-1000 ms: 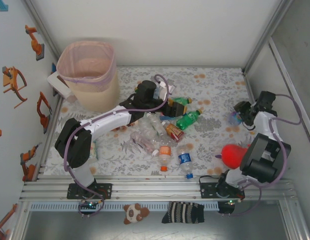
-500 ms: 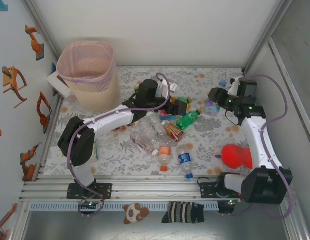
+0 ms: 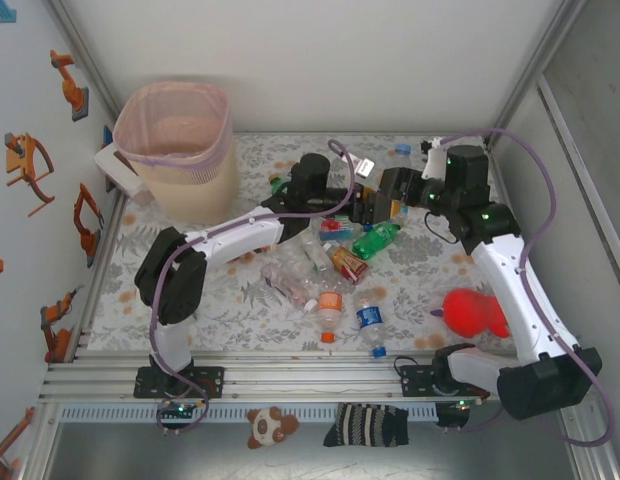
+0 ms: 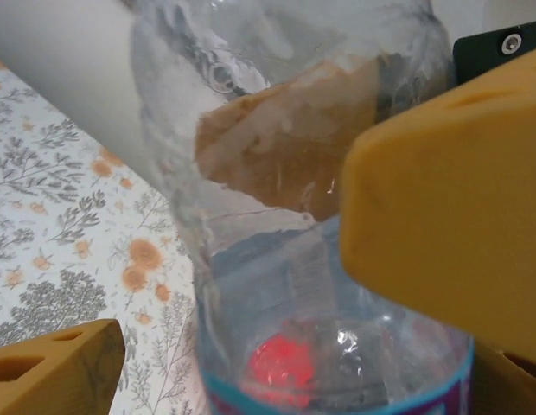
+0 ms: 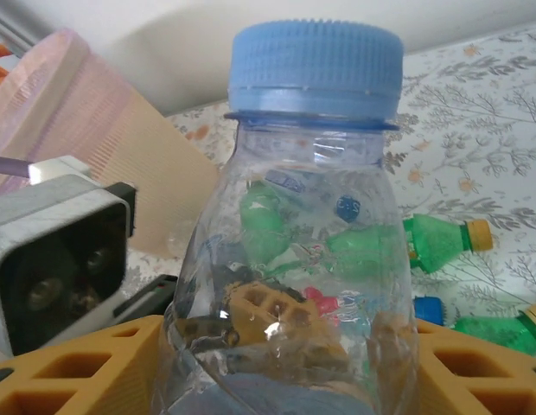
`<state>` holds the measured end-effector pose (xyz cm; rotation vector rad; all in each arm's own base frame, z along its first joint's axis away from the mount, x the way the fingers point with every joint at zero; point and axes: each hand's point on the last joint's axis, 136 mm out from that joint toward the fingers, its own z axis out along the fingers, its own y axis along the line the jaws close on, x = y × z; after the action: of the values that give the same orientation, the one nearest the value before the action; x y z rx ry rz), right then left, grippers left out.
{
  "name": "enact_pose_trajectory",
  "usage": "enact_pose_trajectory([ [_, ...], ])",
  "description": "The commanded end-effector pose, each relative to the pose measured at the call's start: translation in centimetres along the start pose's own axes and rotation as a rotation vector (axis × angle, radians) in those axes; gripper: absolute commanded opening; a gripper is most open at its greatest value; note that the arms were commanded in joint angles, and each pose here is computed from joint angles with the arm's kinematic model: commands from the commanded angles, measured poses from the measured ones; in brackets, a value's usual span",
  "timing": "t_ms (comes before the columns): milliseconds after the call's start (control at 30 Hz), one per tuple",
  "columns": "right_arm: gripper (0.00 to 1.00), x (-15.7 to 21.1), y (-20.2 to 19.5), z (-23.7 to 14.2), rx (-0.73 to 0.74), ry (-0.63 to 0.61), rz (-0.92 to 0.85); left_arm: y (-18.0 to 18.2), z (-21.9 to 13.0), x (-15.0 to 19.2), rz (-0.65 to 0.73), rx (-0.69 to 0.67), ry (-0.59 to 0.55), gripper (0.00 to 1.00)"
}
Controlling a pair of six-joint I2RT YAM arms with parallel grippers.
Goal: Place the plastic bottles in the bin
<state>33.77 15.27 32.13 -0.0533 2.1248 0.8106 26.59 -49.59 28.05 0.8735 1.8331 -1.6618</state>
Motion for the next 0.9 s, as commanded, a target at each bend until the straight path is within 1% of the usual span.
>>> enact_pose_trajectory([
  [0, 0.6, -1.0, 1.2, -0.6, -0.015, -0.028, -0.029, -1.7, 0.7, -0.5, 0.016, 0.086, -0.007, 0.82],
  [100, 0.61, -1.2, 1.6, -0.8, -0.025, -0.031, -0.035, -2.0, 0.8, -0.2, 0.014, 0.101, -0.003, 0.76],
  [233, 0.61, -1.2, 1.9, -1.0, -0.03, -0.038, -0.041, -1.9, 0.7, 0.0, 0.005, 0.096, 0.001, 0.65],
  [300, 0.61, -1.2, 2.0, -1.1, -0.029, -0.039, -0.043, -1.9, 0.7, 0.0, 0.005, 0.097, 0.002, 0.62],
  [400, 0.62, -1.3, 2.0, -1.4, -0.02, -0.044, -0.047, -2.0, 0.6, 0.1, 0.004, 0.096, 0.002, 0.61],
  [533, 0.68, -1.4, 1.9, -1.9, 0.003, -0.055, -0.052, -1.7, 0.4, 0.0, 0.0, 0.086, -0.004, 0.57],
  [733, 0.87, -2.0, 1.7, -3.3, 0.049, -0.087, -0.063, -1.5, -0.1, -0.5, 0.003, 0.076, -0.017, 0.55],
  [867, 0.93, -2.9, 1.4, -5.1, 0.108, -0.132, -0.08, -1.2, -1.0, -1.0, 0.006, 0.061, -0.031, 0.55],
])
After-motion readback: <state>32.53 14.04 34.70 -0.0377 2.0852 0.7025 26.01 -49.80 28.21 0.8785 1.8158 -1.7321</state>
